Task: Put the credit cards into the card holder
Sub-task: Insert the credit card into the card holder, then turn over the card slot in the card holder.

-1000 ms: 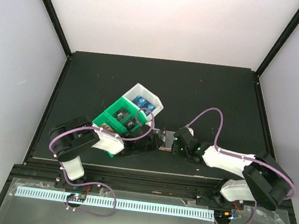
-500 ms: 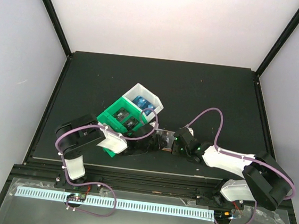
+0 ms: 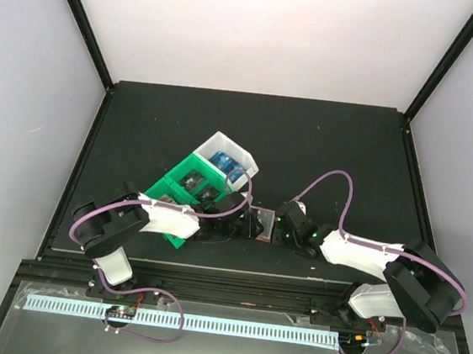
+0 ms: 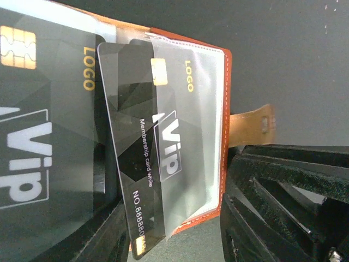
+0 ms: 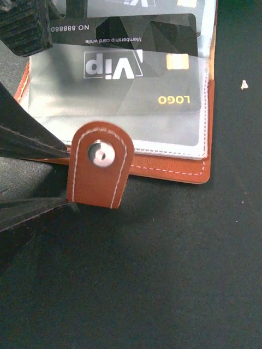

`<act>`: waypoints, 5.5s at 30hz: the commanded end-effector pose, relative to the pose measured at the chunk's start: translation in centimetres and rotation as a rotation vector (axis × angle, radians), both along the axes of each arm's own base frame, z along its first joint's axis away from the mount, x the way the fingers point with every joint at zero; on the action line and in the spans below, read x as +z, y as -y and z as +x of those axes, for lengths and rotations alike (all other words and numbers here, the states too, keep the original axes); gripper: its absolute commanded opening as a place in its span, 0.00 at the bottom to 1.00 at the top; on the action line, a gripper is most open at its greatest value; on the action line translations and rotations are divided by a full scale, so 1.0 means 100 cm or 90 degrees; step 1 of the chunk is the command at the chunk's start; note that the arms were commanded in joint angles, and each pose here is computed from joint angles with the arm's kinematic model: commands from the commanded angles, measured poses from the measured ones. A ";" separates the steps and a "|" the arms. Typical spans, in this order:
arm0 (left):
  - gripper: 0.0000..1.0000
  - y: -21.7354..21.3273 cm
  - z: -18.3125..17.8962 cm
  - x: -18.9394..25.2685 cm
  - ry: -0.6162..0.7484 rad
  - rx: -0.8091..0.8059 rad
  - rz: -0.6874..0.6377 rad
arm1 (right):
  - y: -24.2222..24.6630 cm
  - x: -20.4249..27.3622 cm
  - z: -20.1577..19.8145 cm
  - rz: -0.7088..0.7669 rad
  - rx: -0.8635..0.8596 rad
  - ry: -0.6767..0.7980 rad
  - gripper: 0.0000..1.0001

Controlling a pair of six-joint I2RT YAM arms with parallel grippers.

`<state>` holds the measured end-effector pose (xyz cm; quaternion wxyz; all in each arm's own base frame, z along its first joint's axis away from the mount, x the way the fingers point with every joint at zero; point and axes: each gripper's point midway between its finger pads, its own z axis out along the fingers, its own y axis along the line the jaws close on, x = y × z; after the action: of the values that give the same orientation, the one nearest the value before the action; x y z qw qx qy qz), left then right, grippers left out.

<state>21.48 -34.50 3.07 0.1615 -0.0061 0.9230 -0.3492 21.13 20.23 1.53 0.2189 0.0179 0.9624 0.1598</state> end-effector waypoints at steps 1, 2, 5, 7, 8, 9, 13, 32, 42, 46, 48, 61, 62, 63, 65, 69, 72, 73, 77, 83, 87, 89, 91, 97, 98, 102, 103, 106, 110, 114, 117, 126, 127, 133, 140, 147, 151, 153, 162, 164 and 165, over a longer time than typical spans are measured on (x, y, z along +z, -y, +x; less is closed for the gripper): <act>0.47 -0.013 -0.002 -0.008 -0.002 -0.014 0.067 | 0.020 -0.030 -0.030 -0.050 0.013 -0.083 0.24; 0.47 -0.010 0.000 -0.006 0.000 -0.018 0.064 | 0.019 -0.029 -0.030 -0.048 0.011 -0.082 0.25; 0.47 -0.005 0.002 -0.004 0.005 -0.029 0.063 | 0.019 -0.028 -0.030 -0.043 0.012 -0.078 0.27; 0.48 -0.001 0.003 0.000 0.013 -0.039 0.057 | 0.018 -0.027 -0.029 -0.037 0.013 -0.074 0.27; 0.48 0.000 0.004 0.002 0.019 -0.047 0.055 | 0.017 -0.026 -0.029 -0.035 0.014 -0.073 0.28; 0.48 0.003 0.004 0.003 0.025 -0.056 0.055 | 0.016 -0.026 -0.028 -0.035 0.016 -0.072 0.27; 0.46 0.011 0.003 0.003 0.035 -0.102 0.060 | 0.012 -0.026 -0.026 -0.034 0.024 -0.073 0.25; 0.53 -0.008 -0.003 0.024 0.034 -0.138 0.093 | 0.015 -0.018 -0.019 -0.047 0.010 -0.051 0.22; 0.58 -0.013 0.020 0.032 0.054 -0.091 0.116 | 0.011 -0.018 -0.015 -0.049 0.012 -0.051 0.22; 0.63 -0.009 0.031 0.023 0.052 -0.077 0.127 | 0.009 -0.016 -0.011 -0.048 0.007 -0.046 0.22; 0.63 -0.009 0.036 0.018 0.049 -0.067 0.135 | 0.009 -0.016 -0.010 -0.049 0.007 -0.045 0.22; 0.44 0.010 0.039 -0.003 0.003 -0.097 0.089 | 0.007 -0.020 -0.010 -0.051 0.012 -0.050 0.22; 0.43 0.012 0.039 -0.004 0.000 -0.101 0.084 | 0.005 -0.020 -0.010 -0.048 0.016 -0.051 0.22; 0.42 0.013 0.038 -0.005 -0.004 -0.104 0.081 | 0.003 -0.019 -0.008 -0.045 0.018 -0.049 0.22; 0.42 0.015 0.037 -0.006 -0.005 -0.114 0.072 | 0.002 -0.018 -0.006 -0.044 0.018 -0.046 0.22; 0.41 0.026 0.035 0.000 0.005 -0.147 0.027 | 0.002 -0.017 -0.004 -0.043 0.020 -0.041 0.22; 0.41 0.034 0.033 0.004 0.010 -0.175 -0.004 | 0.003 -0.018 -0.003 -0.042 0.018 -0.039 0.22; 0.41 0.034 0.033 0.005 0.010 -0.177 -0.008 | 0.003 -0.018 -0.003 -0.043 0.016 -0.039 0.22; 0.41 0.030 0.034 0.014 0.028 -0.174 -0.001 | 0.006 -0.013 -0.002 -0.043 0.010 -0.029 0.22; 0.54 0.006 0.039 0.046 0.090 -0.156 0.057 | 0.011 -0.002 0.000 -0.052 0.006 -0.012 0.22; 0.64 -0.032 0.047 0.042 0.096 -0.093 0.169 | 0.011 -0.004 -0.002 -0.055 0.012 -0.018 0.22; 0.65 -0.046 0.046 0.034 0.080 -0.071 0.203 | 0.010 -0.007 -0.002 -0.055 0.014 -0.023 0.22; 0.65 -0.053 0.043 0.026 0.065 -0.065 0.214 | 0.009 -0.010 -0.003 -0.056 0.015 -0.028 0.22; 0.60 -0.065 0.038 0.011 0.046 -0.045 0.234 | 0.009 -0.010 -0.003 -0.059 0.016 -0.031 0.22; 0.59 -0.067 0.038 0.010 0.045 -0.041 0.237 | 0.010 -0.008 -0.002 -0.060 0.014 -0.029 0.22; 0.56 -0.066 0.037 0.005 0.041 -0.047 0.232 | 0.017 0.005 0.003 -0.078 0.001 -0.005 0.22; 0.53 -0.064 0.036 0.005 0.037 -0.054 0.223 | 0.018 0.010 0.005 -0.083 -0.002 0.003 0.22; 0.43 -0.058 0.034 0.004 0.033 -0.064 0.200 | 0.020 0.029 0.011 -0.087 -0.004 0.032 0.22; 0.35 -0.060 0.034 0.003 0.026 -0.056 0.198 | 0.011 0.047 0.014 -0.072 0.023 0.048 0.22; 0.35 -0.062 0.034 0.003 0.028 -0.051 0.193 | -0.016 0.055 0.016 -0.014 0.068 0.051 0.21; 0.36 -0.062 0.033 0.001 0.020 -0.050 0.181 | -0.039 0.053 0.014 0.023 0.105 0.035 0.20; 0.36 -0.063 0.033 0.000 0.002 -0.042 0.150 | -0.078 0.036 0.016 0.067 0.157 -0.010 0.18; 0.36 -0.063 0.033 0.000 0.003 -0.042 0.149 | -0.081 0.035 0.016 0.072 0.161 -0.014 0.18; 0.37 -0.065 0.032 -0.004 -0.004 -0.042 0.145 | -0.091 0.029 0.019 0.082 0.169 -0.026 0.16; 0.38 -0.065 0.032 0.001 0.001 -0.043 0.139 | -0.082 0.004 0.020 0.031 0.143 -0.058 0.12; 0.38 -0.061 0.032 0.004 0.002 -0.050 0.124 | -0.063 -0.013 0.019 -0.026 0.106 -0.074 0.08; 0.37 -0.057 0.032 0.007 0.005 -0.058 0.107 | -0.061 -0.016 0.018 -0.030 0.102 -0.077 0.08; 0.35 -0.056 0.033 0.011 0.010 -0.058 0.103 | -0.061 -0.017 0.018 -0.031 0.102 -0.079 0.08; 0.34 -0.056 0.034 0.022 0.035 -0.064 0.095 | -0.060 -0.018 0.018 -0.031 0.100 -0.079 0.08; 0.39 -0.058 0.035 0.023 0.038 -0.063 0.100 | -0.061 -0.018 0.018 -0.030 0.099 -0.079 0.08; 0.41 -0.058 0.035 0.023 0.038 -0.064 0.101 | -0.060 -0.019 0.018 -0.031 0.099 -0.080 0.08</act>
<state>24.62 -28.48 4.08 0.1538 0.0543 0.9486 -0.2714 23.11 27.83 1.57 0.1538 -0.0615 0.9667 0.1949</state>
